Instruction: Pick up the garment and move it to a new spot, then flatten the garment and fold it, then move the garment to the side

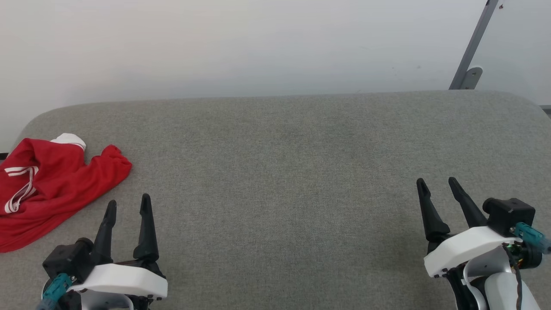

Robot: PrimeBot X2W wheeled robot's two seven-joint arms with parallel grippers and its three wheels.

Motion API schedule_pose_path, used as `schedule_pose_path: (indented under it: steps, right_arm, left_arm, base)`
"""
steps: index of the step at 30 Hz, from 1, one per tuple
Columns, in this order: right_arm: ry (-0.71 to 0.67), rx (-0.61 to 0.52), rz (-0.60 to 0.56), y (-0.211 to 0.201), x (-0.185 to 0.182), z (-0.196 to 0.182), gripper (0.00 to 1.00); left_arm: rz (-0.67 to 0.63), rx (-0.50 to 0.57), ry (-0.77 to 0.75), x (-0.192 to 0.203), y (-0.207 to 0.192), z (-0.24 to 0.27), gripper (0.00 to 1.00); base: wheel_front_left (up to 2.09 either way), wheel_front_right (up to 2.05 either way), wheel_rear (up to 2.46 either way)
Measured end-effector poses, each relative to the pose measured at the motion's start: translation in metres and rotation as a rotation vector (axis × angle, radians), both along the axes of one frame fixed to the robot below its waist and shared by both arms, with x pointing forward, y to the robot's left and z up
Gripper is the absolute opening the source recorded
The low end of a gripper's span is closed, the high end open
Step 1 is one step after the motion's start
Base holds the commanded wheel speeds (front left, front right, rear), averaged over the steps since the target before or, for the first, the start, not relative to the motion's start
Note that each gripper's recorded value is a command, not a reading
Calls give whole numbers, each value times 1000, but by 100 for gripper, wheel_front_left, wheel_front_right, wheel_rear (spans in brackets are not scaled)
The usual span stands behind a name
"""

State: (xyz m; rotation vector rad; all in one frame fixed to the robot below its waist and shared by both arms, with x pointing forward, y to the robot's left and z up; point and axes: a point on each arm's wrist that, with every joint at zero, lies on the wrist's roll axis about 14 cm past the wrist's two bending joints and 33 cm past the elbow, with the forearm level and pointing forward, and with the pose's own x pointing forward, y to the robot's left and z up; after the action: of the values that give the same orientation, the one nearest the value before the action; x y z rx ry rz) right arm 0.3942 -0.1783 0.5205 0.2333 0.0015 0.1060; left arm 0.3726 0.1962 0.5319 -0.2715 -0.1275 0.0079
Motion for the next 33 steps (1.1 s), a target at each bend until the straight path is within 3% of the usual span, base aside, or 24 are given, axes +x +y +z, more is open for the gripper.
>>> schedule_pose_path:
  steps: [25,33]
  right_arm:
    - [-49,-192,12,2,1,9,100]
    - [-56,-200,13,2,2,11,100]
  left_arm:
    - [-18,172,-60,-1,-6,9,100]
    - [-23,167,-56,-1,-5,7,100]
  base:
    - [0,0,0]
    - [0,0,0]
